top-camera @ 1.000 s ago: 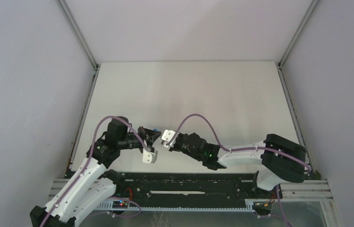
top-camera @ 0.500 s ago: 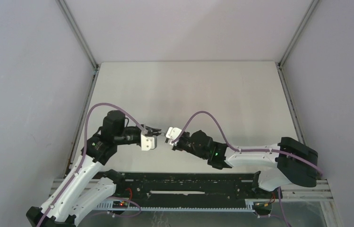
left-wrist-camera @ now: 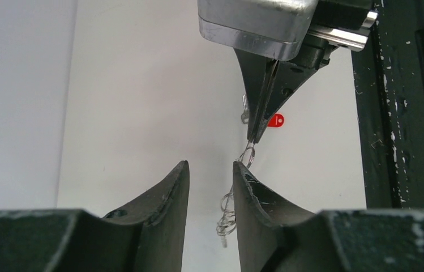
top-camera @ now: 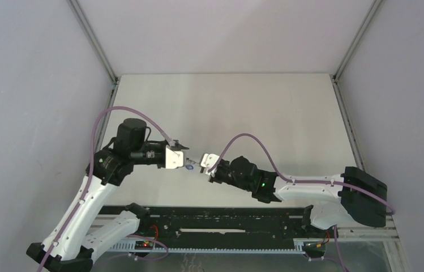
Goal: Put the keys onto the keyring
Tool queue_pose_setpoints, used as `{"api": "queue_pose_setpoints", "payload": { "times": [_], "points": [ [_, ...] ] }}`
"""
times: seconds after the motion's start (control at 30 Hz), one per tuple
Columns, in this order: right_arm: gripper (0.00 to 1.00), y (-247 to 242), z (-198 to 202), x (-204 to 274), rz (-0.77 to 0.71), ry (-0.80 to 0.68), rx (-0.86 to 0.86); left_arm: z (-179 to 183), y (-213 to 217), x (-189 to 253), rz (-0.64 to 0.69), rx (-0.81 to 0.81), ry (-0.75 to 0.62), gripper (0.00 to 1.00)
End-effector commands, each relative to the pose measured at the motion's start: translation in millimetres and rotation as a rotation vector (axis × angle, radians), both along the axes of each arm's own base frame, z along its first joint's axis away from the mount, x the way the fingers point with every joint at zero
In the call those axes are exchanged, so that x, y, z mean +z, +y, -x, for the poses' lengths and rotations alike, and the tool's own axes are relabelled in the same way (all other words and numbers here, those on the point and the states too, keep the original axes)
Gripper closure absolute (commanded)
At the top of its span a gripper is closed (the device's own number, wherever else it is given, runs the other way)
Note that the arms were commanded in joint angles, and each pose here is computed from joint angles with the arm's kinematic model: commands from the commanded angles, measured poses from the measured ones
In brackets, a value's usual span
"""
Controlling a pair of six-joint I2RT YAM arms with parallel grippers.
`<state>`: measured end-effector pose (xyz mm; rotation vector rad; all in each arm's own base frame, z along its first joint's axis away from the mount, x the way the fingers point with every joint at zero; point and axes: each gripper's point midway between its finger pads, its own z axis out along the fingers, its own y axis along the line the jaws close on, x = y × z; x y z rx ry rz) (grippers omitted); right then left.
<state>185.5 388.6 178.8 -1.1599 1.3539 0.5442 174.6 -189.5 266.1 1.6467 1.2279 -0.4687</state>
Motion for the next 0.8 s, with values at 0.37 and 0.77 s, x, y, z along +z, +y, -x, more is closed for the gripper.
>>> {"api": "queue_pose_setpoints", "payload": {
  "times": [0.37,0.77],
  "points": [
    [1.00,-10,35,40,-0.092,0.306,0.192,23,7,-5,-0.129,-0.147,-0.098,0.64],
    [1.00,-8,36,48,-0.080,0.264,0.214,27,-9,1,-0.046,-0.107,0.073,0.56]
  ]
}}
